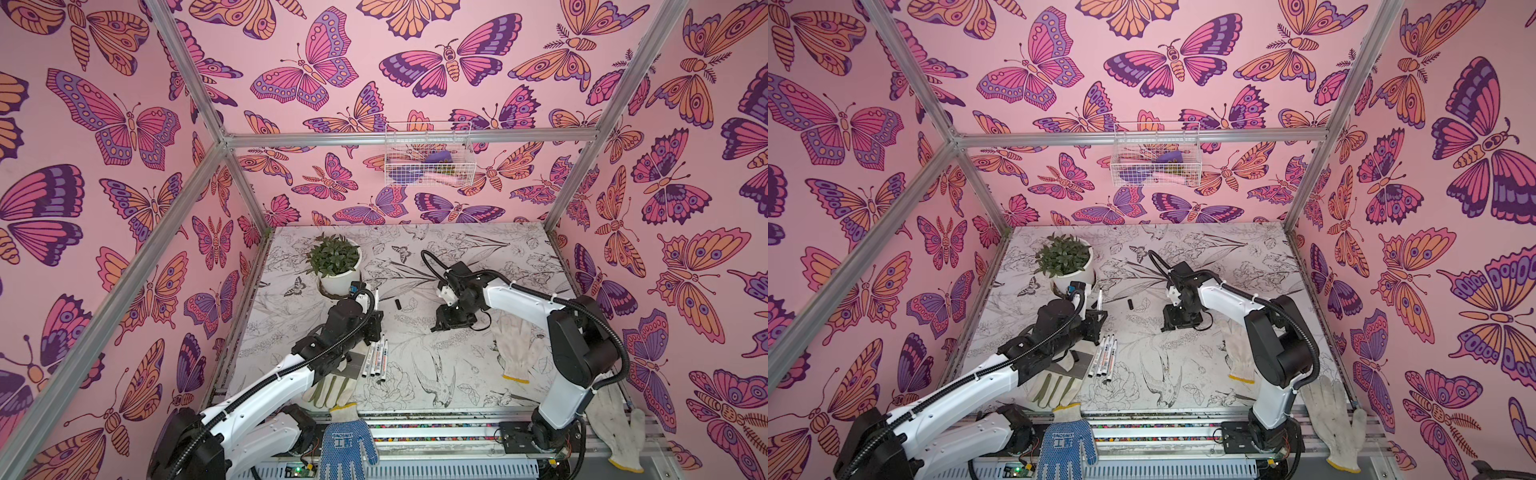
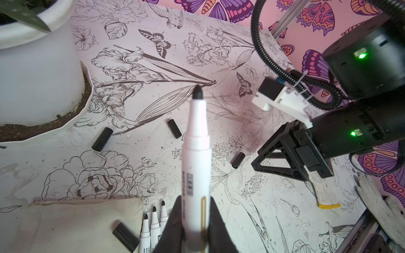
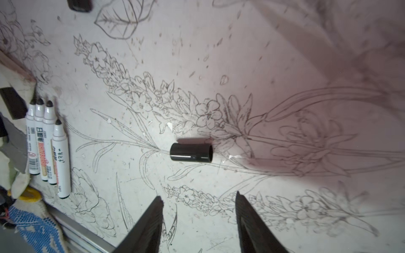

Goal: Insert the pens into the pen caps

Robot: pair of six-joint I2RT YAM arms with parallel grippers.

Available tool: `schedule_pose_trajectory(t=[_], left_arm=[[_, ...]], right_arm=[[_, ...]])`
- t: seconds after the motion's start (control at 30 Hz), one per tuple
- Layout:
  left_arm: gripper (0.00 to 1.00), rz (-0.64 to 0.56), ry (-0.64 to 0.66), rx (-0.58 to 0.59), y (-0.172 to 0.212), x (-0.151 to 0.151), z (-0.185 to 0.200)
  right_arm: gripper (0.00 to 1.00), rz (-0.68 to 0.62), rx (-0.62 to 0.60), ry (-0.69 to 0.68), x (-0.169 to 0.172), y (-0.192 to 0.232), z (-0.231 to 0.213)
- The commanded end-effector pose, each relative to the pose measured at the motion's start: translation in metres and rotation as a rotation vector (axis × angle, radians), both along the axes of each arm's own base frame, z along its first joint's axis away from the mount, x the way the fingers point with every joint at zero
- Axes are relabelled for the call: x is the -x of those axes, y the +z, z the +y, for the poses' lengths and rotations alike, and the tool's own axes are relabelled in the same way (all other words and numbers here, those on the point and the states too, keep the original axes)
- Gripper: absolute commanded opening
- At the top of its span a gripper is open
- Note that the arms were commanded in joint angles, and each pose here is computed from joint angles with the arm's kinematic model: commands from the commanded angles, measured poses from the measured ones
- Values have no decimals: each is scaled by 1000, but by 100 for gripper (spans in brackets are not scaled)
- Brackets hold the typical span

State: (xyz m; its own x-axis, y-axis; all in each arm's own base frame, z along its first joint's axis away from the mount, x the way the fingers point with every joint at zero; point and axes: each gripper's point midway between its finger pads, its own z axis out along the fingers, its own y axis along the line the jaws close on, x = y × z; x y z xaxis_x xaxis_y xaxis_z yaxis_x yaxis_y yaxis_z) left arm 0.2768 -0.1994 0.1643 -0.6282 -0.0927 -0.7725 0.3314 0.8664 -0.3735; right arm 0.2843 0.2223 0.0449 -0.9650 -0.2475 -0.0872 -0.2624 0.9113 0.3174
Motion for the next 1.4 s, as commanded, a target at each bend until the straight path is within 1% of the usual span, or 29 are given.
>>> schedule_pose_trajectory(t=[0.0, 0.23, 0.27, 0.33, 0.4, 0.43, 0.53, 0.67, 0.9, 1.13, 1.23, 1.37], left_arm=[[0, -22, 6, 4, 4, -3, -1], [0, -2, 31, 9, -3, -1, 3], [0, -2, 33, 11, -3, -1, 3], [0, -6, 33, 15, -1, -2, 3], [0, -12, 34, 15, 1, -3, 2], [0, -13, 33, 16, 2, -3, 2], [0, -15, 37, 18, 2, -5, 1], [0, -18, 30, 19, 4, -5, 0], [0, -17, 33, 13, 3, -6, 0], [0, -18, 48, 30, 6, -6, 1], [0, -23, 53, 38, 9, -6, 2], [0, -28, 60, 41, 10, -7, 3]], right_arm=[[54, 108, -20, 6, 13, -4, 6], [50, 114, 8, 8, 13, -10, 3], [49, 107, 27, 8, 12, -11, 1], [49, 47, 95, 22, 7, -10, -7], [52, -30, 189, 52, -1, -7, -18], [53, -51, 212, 66, -3, -6, -20], [57, -57, 281, 114, -6, -9, -26], [58, -69, 363, 170, -9, -17, -30], [58, -75, 378, 271, 2, -29, -11], [59, -150, 412, 295, -18, -36, -1], [58, -156, 396, 316, -24, -40, 6], [57, -176, 339, 324, -30, -41, 20]])
